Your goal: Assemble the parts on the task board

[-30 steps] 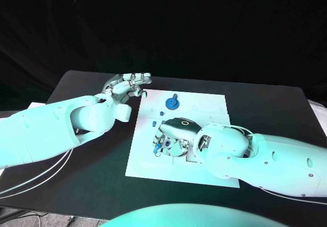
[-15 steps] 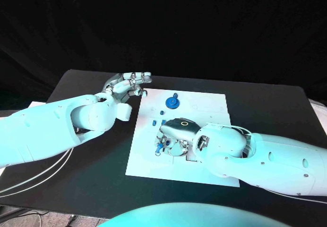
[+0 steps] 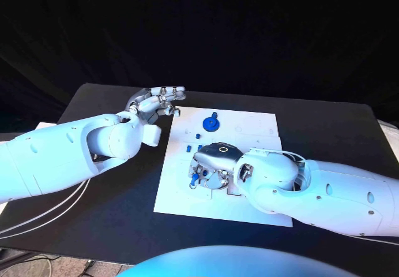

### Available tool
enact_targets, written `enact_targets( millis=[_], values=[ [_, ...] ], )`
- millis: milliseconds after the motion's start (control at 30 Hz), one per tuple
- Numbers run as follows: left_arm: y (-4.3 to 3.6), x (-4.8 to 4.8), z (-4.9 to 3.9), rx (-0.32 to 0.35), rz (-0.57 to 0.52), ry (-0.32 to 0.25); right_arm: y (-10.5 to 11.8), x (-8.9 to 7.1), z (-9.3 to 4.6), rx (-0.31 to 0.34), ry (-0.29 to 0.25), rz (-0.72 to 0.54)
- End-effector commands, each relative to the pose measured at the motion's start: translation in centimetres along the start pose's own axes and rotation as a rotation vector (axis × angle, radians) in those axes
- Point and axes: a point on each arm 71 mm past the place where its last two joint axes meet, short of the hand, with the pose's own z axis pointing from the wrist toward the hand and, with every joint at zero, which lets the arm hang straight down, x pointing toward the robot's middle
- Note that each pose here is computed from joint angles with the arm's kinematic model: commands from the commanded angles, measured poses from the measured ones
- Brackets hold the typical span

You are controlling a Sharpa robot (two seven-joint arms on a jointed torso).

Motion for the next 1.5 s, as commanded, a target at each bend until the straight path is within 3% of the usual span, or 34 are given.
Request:
enact_targets(
  millis=[33,400,1100,1333,1500],
  values=[
    [-0.03,0.24,0.03,0.006,-0.004,0.021,0.0,0.8,-0.1,0.010,0.066,-0.023],
    [0.01,0.23,0.03,0.003,-0.005,0.022,0.8,0.9,-0.3,-0.011,0.068,-0.008],
    [0.01,0.24,-0.06,0.001,-0.006,0.025,0.3,1.3,0.2,0.029,0.092,-0.034],
    [0.00,0.23,-0.07,0.000,-0.006,0.025,0.2,1.0,0.0,0.020,0.043,-0.014],
    [0.00,0.16,-0.08,0.000,-0.006,0.023,-0.2,0.6,-0.8,0.022,-0.013,0.010]
  ],
)
